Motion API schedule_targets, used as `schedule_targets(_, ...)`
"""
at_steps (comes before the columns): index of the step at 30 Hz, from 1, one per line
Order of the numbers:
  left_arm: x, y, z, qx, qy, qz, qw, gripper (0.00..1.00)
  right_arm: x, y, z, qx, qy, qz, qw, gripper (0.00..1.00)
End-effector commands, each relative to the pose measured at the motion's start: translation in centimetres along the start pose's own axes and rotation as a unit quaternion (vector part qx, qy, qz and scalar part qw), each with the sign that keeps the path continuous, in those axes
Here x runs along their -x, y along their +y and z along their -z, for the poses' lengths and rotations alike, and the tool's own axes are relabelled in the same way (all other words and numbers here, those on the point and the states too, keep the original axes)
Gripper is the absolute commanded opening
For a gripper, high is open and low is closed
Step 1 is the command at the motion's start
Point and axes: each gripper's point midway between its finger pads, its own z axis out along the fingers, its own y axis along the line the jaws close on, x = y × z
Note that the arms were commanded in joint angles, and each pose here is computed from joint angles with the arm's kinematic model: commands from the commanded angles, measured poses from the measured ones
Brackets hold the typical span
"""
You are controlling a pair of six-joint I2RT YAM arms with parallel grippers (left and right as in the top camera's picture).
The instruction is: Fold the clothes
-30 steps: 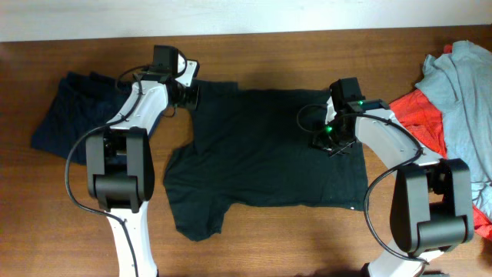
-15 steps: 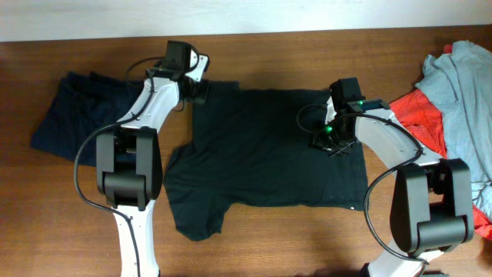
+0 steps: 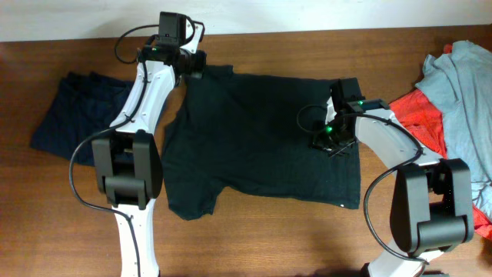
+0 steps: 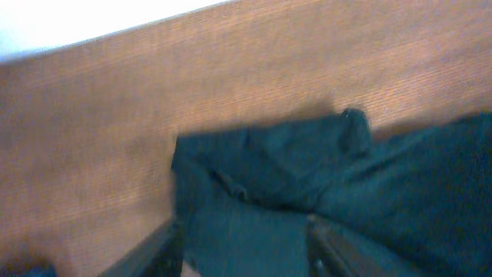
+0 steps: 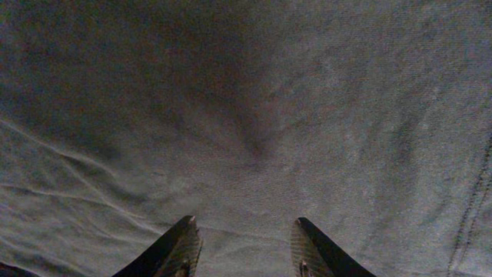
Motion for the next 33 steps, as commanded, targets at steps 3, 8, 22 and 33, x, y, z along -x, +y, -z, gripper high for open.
schedule_targets(3, -3.4, 3.3, -0.2, 0.089, 0.071, -0.003, 0.993, 0.58, -0.5, -0.1, 0.1, -0.008, 0.005, 0.002, 1.000, 0.44)
schedule_targets(8, -7.7, 3.6, 0.4, 0.095, 0.155, 0.014, 0.983, 0.59, -0.8, -0.2, 0.1, -0.010, 0.010, 0.001, 1.000, 0.44)
schedule_targets(22, -16.2, 3.4, -3.4, 0.050, 0.260, 0.085, 0.961, 0.33, -1.3, -0.3, 0.1, -0.011, 0.021, -0.001, 1.000, 0.44)
schedule_targets(33, -17.5, 1.4, -3.7, -0.004, 0.286, 0.093, 0.954, 0.33, -1.5, -0.4, 0.1, -0.013, 0.025, -0.002, 1.000, 0.44)
